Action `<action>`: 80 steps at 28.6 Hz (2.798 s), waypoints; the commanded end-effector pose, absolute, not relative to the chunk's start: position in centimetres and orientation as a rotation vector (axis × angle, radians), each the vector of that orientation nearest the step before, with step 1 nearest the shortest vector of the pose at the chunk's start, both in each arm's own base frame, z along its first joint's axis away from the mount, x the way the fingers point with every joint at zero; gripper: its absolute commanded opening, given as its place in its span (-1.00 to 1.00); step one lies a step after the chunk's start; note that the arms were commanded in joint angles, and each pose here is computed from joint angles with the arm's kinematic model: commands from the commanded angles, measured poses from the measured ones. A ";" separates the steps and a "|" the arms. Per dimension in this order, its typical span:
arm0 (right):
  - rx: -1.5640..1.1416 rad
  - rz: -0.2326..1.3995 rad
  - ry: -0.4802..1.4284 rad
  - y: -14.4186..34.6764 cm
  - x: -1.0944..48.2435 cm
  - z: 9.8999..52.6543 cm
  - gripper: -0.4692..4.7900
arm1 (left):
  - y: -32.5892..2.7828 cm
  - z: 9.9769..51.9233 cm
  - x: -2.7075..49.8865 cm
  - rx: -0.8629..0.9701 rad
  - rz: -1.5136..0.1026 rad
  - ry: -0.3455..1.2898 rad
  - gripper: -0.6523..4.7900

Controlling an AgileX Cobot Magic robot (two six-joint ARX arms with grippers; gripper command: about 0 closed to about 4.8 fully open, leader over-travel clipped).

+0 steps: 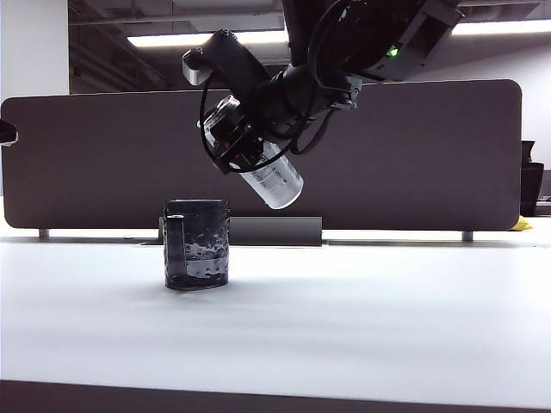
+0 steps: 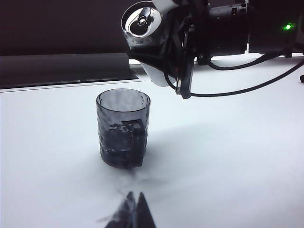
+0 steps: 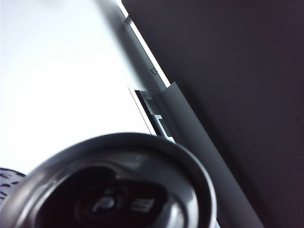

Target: Pick up the metal can, pour some water into the cup, then place the can back on the table.

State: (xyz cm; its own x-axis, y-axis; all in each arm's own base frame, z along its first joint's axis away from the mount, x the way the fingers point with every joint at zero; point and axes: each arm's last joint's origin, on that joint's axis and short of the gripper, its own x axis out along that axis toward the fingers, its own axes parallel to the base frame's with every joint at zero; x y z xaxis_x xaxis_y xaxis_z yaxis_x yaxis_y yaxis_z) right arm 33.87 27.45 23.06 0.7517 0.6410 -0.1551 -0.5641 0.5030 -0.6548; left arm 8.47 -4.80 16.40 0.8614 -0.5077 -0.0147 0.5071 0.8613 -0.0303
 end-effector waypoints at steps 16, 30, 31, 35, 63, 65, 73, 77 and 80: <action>-0.912 0.734 -0.179 27.8 33.5 23.5 -0.02 | -4.4 16.5 8.7 -0.025 -0.487 0.008 -0.78; -1.009 0.729 -0.218 28.0 33.4 23.5 -0.02 | -4.2 16.5 8.8 -0.025 -0.456 0.008 -0.78; -1.013 0.729 -0.221 28.0 33.4 23.5 -0.02 | -4.2 16.5 8.8 -0.025 -0.457 0.008 -0.78; -1.040 0.725 -0.235 28.1 33.3 23.7 -0.02 | -4.2 16.5 8.8 -0.025 -0.456 0.008 -0.78; -1.204 0.685 -0.313 29.0 34.2 24.0 -0.02 | -4.2 16.5 8.8 -0.025 -0.456 0.008 -0.78; -1.221 0.686 -0.317 29.1 34.2 23.9 -0.02 | -4.2 16.5 8.8 -0.025 -0.457 0.008 -0.78; -1.256 0.690 -0.322 29.2 34.2 23.5 -0.02 | -4.2 16.5 8.8 -0.025 -0.456 0.008 -0.78; -1.264 0.690 -0.324 29.2 34.2 23.5 -0.02 | -4.2 16.5 8.8 -0.025 -0.457 0.008 -0.78; -1.280 0.685 -0.327 29.2 34.3 23.4 -0.02 | -4.2 16.5 8.8 -0.025 -0.456 0.008 -0.78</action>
State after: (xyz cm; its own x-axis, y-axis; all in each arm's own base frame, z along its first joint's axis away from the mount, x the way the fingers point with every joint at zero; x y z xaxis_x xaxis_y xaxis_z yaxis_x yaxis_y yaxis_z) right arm 34.23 29.08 22.39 0.7500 0.6296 -0.2029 -0.3413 0.1057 -0.9340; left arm 8.82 -4.15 16.39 0.8978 -0.4402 -0.0151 0.4396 0.8977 -0.0303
